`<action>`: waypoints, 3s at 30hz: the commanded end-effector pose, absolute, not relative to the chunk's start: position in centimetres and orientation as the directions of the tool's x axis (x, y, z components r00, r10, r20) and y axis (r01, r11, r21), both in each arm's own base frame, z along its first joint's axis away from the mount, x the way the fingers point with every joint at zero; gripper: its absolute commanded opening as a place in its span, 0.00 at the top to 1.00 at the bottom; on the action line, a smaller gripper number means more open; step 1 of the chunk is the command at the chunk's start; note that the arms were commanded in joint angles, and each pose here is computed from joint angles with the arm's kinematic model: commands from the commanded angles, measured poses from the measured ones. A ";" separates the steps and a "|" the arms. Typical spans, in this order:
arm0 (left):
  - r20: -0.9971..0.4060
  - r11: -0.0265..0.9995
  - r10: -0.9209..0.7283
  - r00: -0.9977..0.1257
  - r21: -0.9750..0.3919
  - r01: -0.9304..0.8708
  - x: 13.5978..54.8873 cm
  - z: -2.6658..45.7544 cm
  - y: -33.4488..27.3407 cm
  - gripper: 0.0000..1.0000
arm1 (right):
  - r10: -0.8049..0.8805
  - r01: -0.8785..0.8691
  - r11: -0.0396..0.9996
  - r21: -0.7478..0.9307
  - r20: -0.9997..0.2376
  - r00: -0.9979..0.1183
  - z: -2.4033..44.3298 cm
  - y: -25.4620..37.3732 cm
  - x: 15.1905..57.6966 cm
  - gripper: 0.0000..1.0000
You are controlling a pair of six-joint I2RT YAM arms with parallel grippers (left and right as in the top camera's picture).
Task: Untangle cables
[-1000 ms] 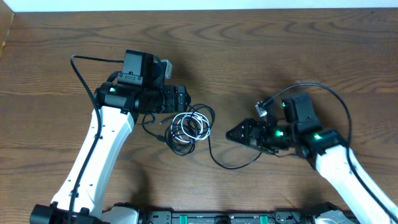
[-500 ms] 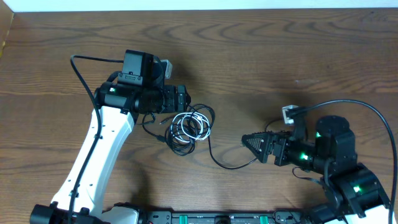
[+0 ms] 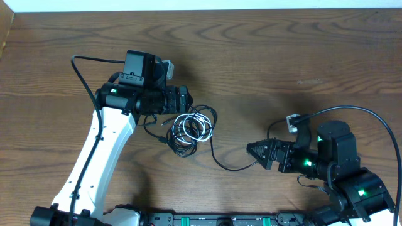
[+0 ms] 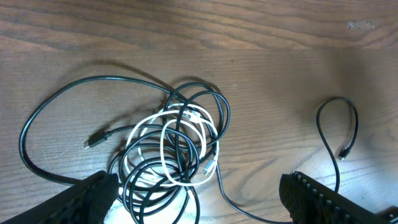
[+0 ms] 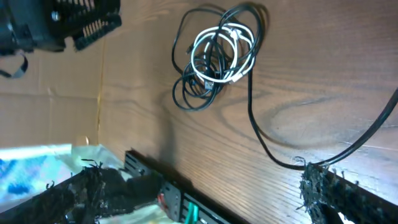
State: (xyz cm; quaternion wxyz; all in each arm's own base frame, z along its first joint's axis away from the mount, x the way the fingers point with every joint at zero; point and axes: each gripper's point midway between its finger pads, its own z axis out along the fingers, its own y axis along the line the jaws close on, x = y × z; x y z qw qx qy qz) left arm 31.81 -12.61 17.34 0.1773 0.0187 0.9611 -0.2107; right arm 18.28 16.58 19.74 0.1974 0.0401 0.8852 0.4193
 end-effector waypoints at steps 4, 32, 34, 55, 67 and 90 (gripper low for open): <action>-0.372 0.905 -0.032 -0.928 -0.405 0.132 32.0 18.3 -12.7 0.12 | 0.330 -0.097 0.661 0.744 -0.404 -0.853 21.1 15.8 21.0 0.01; -0.372 0.905 -0.032 -0.928 -0.405 0.132 32.0 18.3 -12.7 0.12 | 0.371 -0.113 0.664 0.739 -0.456 -0.809 22.2 15.5 22.3 0.01; -0.372 0.905 -0.032 -0.928 -0.405 0.132 32.0 18.3 -12.7 0.12 | 0.370 -0.114 0.664 0.739 -0.456 -0.809 22.2 15.5 22.3 0.01; -0.372 0.905 -0.032 -0.928 -0.405 0.132 32.0 18.3 -12.7 0.12 | 0.281 -0.062 0.840 0.539 -0.530 -0.800 18.4 12.2 22.4 0.01; -0.372 0.905 -0.032 -0.928 -0.405 0.132 32.0 18.3 -12.7 0.12 | 0.177 -0.131 0.875 0.467 -0.559 -0.810 17.6 11.9 21.8 0.01; -0.372 0.905 -0.032 -0.928 -0.405 0.132 32.0 18.3 -12.7 0.12 | 0.279 -0.098 0.782 0.615 -0.486 -0.828 19.1 13.8 21.7 0.01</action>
